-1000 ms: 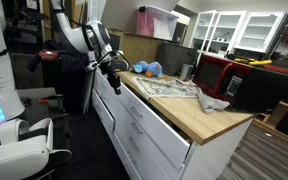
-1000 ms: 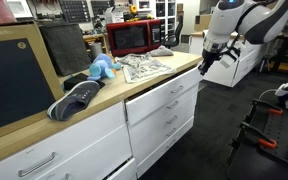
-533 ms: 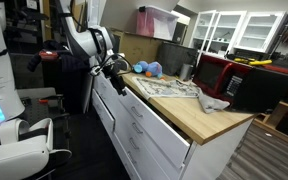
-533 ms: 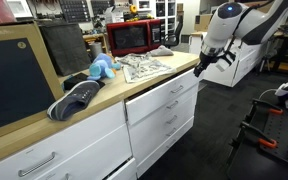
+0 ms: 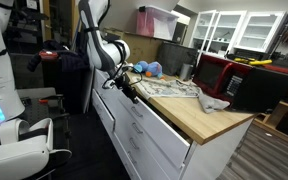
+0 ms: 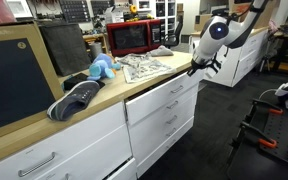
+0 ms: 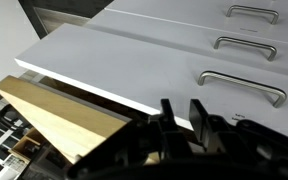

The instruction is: Push closed the top right drawer of the chest of drawers

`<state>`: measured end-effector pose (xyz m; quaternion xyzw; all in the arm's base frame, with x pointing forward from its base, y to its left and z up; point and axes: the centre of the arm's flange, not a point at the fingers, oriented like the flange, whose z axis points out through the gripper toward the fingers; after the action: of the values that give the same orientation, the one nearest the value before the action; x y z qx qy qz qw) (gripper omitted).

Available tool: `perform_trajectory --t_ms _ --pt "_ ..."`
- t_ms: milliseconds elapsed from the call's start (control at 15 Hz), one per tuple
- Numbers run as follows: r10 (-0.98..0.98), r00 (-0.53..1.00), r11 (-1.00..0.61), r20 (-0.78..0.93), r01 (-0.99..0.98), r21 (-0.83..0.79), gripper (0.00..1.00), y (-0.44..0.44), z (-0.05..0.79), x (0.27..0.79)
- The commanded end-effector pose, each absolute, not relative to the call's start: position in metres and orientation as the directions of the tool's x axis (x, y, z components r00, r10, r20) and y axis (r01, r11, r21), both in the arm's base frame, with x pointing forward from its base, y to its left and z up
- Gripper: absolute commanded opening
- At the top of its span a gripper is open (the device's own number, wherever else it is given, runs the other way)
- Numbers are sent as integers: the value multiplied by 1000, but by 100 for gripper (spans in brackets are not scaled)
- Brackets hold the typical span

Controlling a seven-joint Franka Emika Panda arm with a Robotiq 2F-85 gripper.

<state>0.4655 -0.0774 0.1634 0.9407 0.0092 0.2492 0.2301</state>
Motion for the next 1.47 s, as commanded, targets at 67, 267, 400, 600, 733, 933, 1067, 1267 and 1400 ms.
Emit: perform_trajectory --t_ms 67,267,400,600,733,933,1067,1267,1400 --pt "217 853 -883 474 -35 467 0 -87 118 488" --pt "299 830 -859 471 20 511 0 -90 103 500" --pt "348 811 -839 470 45 543 0 -95 95 511" --pt "402 791 -813 462 76 577 0 -103 87 522" --pt "437 778 -797 452 101 596 0 -105 85 526" --pt "485 754 -772 443 130 623 0 -108 90 530" --pt "521 736 -750 433 153 643 0 -110 94 531" --pt "592 699 -700 401 199 686 0 -118 99 537" --pt "625 677 -671 390 209 712 0 -122 98 545"
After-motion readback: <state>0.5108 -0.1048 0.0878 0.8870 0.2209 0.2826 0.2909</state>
